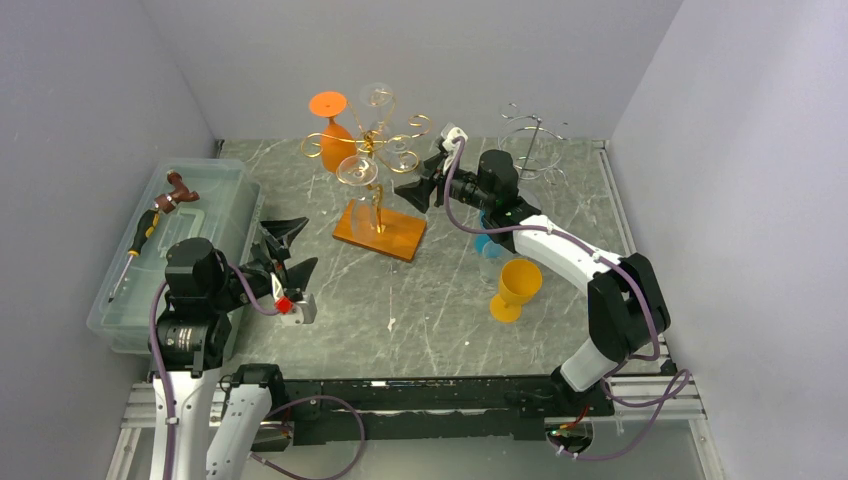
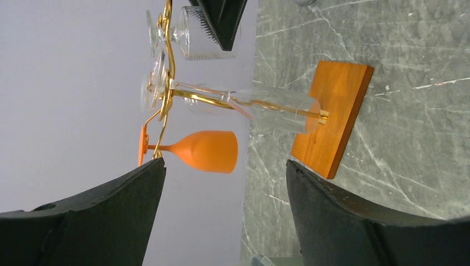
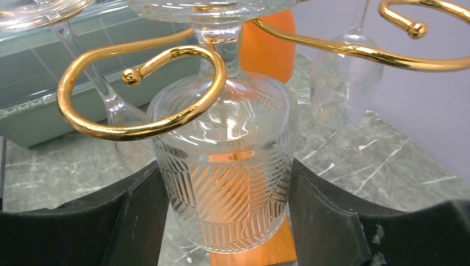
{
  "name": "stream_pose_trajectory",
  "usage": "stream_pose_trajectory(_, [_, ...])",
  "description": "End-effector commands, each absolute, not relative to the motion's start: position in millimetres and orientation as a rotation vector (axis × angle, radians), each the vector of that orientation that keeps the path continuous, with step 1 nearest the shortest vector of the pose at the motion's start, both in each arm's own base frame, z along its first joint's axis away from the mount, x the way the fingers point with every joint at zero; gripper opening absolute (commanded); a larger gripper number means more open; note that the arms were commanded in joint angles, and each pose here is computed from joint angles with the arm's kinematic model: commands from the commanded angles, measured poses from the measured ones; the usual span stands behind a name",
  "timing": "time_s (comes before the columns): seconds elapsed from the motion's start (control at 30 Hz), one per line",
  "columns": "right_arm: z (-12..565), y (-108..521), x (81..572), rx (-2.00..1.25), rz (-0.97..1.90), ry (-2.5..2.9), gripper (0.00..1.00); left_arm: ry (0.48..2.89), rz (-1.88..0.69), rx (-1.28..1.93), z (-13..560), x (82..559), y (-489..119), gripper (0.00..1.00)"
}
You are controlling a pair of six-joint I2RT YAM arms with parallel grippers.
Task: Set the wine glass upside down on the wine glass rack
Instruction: Turn the wine glass upside down at the wine rack.
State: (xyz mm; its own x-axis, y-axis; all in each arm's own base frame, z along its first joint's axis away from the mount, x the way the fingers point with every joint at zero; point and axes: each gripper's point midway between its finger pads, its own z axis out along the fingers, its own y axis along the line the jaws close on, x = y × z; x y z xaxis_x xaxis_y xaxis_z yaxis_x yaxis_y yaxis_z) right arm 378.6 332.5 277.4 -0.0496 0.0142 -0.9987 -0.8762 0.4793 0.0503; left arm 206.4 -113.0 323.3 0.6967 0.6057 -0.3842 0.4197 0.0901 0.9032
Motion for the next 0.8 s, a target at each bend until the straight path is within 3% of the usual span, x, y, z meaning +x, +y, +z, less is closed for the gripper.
stream_pose_trajectory(0.0, [329.1, 335.0, 370.3, -0.846, 0.838, 1.239, 0.28, 0.835, 0.182, 1.547, 330.2, 206.4, -115.2, 0.85])
stream_pose_trajectory(0.77, [326.7, 332.6, 352.5, -0.885, 0.837, 1.191, 0.26, 0.83, 0.181, 1.543, 331.7, 206.0, -115.7, 0.85])
